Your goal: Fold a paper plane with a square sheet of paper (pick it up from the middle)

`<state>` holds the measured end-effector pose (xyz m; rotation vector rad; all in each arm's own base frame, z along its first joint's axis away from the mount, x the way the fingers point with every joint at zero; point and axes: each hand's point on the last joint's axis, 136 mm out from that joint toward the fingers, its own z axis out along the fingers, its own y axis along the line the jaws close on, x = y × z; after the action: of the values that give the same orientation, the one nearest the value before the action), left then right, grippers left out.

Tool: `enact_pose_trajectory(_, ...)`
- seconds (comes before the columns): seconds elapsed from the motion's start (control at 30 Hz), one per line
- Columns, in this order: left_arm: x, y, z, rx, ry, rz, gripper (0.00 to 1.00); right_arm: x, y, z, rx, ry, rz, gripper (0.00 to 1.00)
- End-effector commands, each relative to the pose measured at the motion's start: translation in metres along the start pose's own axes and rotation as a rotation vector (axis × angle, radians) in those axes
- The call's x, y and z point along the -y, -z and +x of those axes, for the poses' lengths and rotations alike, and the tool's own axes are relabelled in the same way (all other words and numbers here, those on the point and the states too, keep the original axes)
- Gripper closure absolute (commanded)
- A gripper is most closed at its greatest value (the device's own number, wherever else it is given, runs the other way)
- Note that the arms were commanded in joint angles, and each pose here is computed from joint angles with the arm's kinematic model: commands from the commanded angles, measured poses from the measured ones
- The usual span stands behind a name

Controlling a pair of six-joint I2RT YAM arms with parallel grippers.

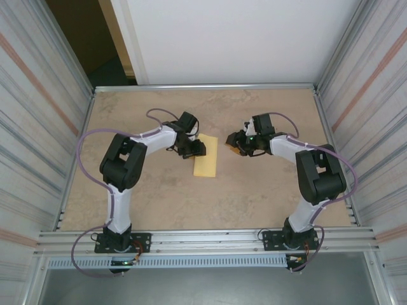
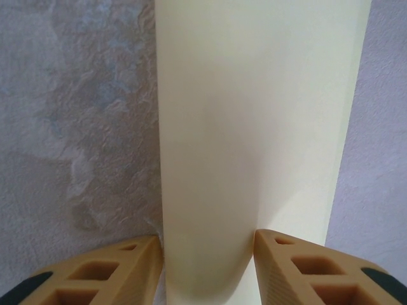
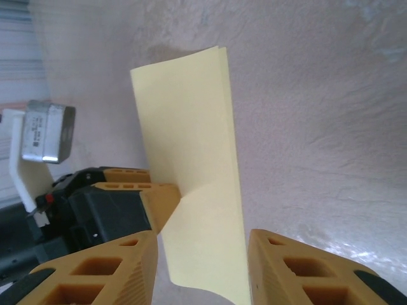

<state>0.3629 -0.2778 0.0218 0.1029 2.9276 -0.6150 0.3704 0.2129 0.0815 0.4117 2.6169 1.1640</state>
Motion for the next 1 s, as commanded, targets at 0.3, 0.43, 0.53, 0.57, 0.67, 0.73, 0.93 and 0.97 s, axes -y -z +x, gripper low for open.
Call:
enact_pose_trajectory(0.3, -0.047, -0.061, 0.067, -0.230, 0.032, -0.167, 0.55, 0.008, -0.009, 0.007, 0.018, 0.029, 0.096, 0.61)
enact_pose_trajectory(0.43, -0.049, -0.065, 0.071, -0.248, 0.054, -0.167, 0.54, 0.011, -0.017, 0.009, 0.005, 0.013, 0.094, 0.62)
enact_pose_trajectory(0.53, -0.051, -0.069, 0.074, -0.265, 0.060, -0.177, 0.54, 0.014, -0.020, 0.008, 0.004, 0.005, 0.098, 0.62)
enact_pose_trajectory(0.57, -0.052, -0.070, 0.075, -0.269, 0.063, -0.184, 0.54, 0.013, -0.020, 0.008, 0.003, 0.005, 0.097, 0.62)
enact_pose_trajectory(0.67, -0.056, -0.074, 0.079, -0.284, 0.071, -0.187, 0.53, 0.014, -0.022, 0.009, -0.001, 0.003, 0.096, 0.62)
enact_pose_trajectory(0.73, -0.056, -0.078, 0.081, -0.292, 0.071, -0.182, 0.53, 0.015, -0.022, 0.011, -0.008, 0.004, 0.093, 0.62)
enact_pose_trajectory(0.93, -0.059, -0.081, 0.084, -0.306, 0.062, -0.188, 0.53, 0.009, -0.024, 0.014, -0.016, 0.018, 0.069, 0.62)
enact_pose_trajectory(0.97, -0.059, -0.082, 0.085, -0.307, 0.059, -0.188, 0.53, 0.007, -0.025, 0.014, -0.021, 0.021, 0.061, 0.62)
